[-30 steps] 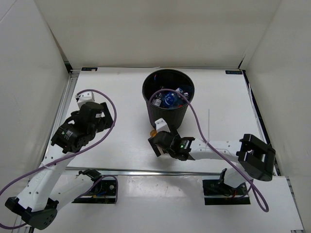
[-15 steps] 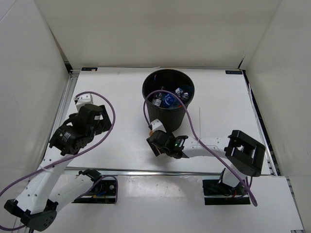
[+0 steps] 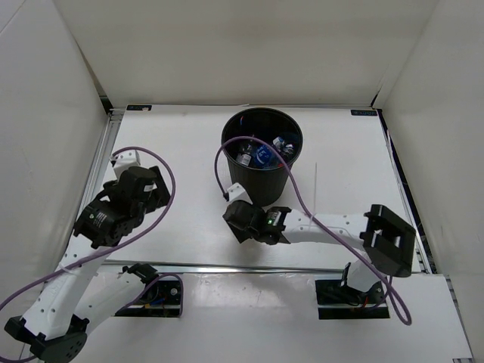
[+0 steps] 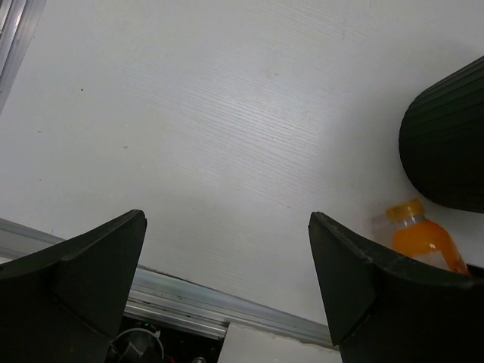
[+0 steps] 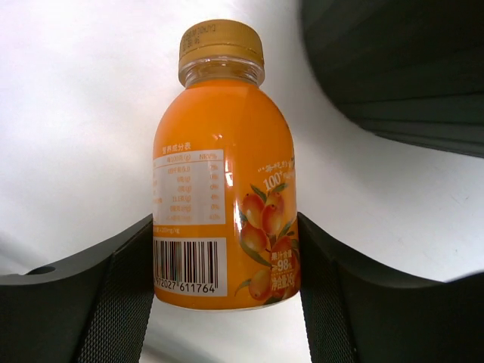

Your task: Put the plastic bottles in the bin

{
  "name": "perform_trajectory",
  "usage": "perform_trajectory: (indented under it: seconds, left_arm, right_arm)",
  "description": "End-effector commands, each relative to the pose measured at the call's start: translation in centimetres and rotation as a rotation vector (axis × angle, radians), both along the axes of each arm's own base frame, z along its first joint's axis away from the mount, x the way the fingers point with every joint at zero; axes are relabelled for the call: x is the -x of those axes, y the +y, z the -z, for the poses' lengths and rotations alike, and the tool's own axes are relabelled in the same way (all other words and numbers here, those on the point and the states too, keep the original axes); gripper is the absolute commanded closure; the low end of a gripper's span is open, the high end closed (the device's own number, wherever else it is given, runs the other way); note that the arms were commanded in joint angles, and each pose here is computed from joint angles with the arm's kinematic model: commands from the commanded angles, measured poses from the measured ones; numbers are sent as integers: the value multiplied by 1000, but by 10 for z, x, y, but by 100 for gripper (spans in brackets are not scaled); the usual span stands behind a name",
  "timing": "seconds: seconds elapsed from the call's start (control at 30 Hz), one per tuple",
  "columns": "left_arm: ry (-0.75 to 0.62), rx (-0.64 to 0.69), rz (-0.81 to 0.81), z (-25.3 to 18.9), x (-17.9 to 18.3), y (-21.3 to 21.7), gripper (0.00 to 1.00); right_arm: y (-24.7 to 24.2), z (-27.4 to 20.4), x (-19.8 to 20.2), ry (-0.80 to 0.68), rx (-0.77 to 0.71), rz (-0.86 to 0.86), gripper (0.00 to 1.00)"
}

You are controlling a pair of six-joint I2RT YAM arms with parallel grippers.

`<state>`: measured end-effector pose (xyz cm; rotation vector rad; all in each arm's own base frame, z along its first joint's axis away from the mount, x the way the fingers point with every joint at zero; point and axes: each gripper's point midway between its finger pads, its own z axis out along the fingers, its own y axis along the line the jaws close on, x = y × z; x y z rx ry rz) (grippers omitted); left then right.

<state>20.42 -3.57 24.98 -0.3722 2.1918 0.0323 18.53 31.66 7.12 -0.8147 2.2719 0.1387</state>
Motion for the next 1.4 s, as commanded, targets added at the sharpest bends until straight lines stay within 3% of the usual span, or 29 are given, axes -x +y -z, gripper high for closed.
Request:
perform_trajectory:
  seconds: [0.0, 0.17, 0.4, 0.57, 0.73, 0.77, 0.83, 0.97, 1.0, 1.1, 1.3, 1.37]
  left_arm:
    - [-74, 13, -53, -9, -5, 8, 0]
    - [-120, -16, -125, -12, -8, 20, 0]
    - [-126, -45, -127, -6, -18, 19, 0]
    - [-126, -4, -105, -4, -23, 9, 0]
    - [-124, -3, -92, -8, -29, 4, 0]
    - [-124, -9, -87, -10, -31, 3, 0]
    - [-124, -9, -87, -10, -31, 3, 0]
    - [-112, -23, -81, -7, -31, 3, 0]
    - [-114, -12, -89, -7, -32, 2, 0]
    - [-96, 7, -89, 1, -31, -1, 0]
    - [-82, 5, -94, 7, -34, -3, 0]
    - [-76, -9, -102, 9, -38, -3, 0]
  right_arm:
    - [22, -72, 21, -59, -102, -101, 67]
    - [37, -179, 45, -166, -263, -197, 74]
    - [9, -333, 1, -437, -414, -24, 78]
    - [-31, -350, -65, -495, -386, 153, 78]
    - [-56, -322, -111, -401, -396, 228, 74]
    - [-55, -320, -113, -379, -415, 218, 63]
    - [-56, -315, -120, -345, -433, 211, 54]
    - [-46, -316, -116, -310, -473, 161, 25]
    - [-46, -312, -116, -304, -466, 161, 13]
    - [-49, -313, -118, -313, -464, 187, 0]
    - [-97, -327, -138, -265, -487, 359, 0]
    - [-101, -346, -130, -189, -594, 343, 0]
